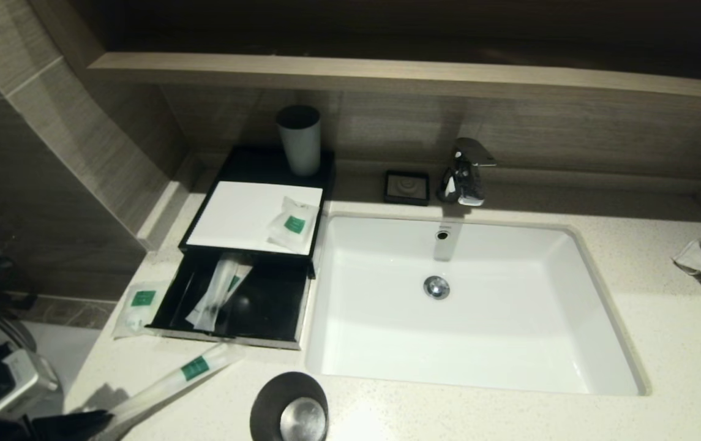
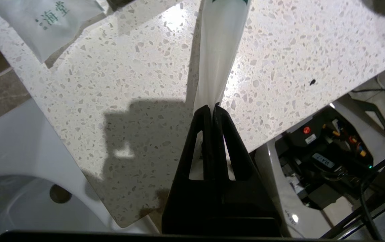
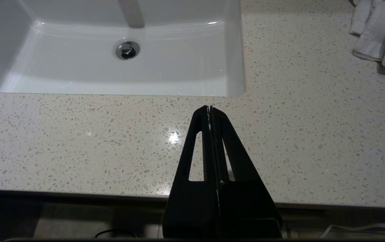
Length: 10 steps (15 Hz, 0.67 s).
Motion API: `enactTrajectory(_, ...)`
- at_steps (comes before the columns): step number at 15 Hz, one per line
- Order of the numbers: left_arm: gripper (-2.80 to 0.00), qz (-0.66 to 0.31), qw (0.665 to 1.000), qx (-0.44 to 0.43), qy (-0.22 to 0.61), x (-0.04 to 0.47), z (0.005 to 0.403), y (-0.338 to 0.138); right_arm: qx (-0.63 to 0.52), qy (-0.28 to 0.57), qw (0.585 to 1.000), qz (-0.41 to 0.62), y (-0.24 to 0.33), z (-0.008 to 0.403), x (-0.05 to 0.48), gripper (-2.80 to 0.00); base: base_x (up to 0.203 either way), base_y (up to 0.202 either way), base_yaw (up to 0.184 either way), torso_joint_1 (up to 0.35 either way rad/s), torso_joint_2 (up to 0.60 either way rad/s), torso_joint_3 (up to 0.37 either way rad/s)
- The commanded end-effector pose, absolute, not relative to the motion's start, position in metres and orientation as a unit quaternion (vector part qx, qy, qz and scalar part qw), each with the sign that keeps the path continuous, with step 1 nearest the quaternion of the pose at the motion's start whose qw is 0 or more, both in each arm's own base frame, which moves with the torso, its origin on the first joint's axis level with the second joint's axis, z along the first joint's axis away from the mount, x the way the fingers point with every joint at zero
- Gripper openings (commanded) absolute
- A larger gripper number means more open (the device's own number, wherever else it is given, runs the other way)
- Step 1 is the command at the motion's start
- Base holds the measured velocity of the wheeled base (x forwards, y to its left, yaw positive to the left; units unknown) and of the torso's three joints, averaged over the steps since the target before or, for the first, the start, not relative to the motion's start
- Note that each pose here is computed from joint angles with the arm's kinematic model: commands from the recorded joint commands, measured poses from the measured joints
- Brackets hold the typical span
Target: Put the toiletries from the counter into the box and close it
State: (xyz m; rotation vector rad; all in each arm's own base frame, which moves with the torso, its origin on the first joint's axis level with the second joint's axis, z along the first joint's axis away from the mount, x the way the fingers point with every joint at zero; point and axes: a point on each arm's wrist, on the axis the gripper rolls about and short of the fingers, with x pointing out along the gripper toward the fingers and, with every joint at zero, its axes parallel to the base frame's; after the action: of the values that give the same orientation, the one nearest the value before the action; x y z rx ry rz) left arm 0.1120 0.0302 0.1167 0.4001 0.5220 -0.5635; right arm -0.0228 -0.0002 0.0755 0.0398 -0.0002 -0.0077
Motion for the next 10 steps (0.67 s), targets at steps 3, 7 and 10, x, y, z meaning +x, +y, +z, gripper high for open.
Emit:
enactTrajectory(3,-2.8,-0.247,0.926,0.141,0.246,0.11,0.136,0.029,0.02,0.001,1.0,-0.004,0.0,0.076,-0.023,-2.8,0.0,0.0,0.0,0.0,0.0,0.0)
enactTrajectory(7,-2.8,-0.238,0.939,0.085,0.232,0.109,0.15,0.028,0.02,0.001,1.0,-0.004,0.0,0.076,-0.023,-2.8,0.0,0.0,0.0,0.0,0.0,0.0)
enactTrajectory(10,-2.8,-0.242,0.944,0.067,0.216,0.111,0.16,0.028,0.02,0.001,1.0,-0.004,0.0,0.076,-0.023,-2.8,0.0,0.0,0.0,0.0,0.0,0.0)
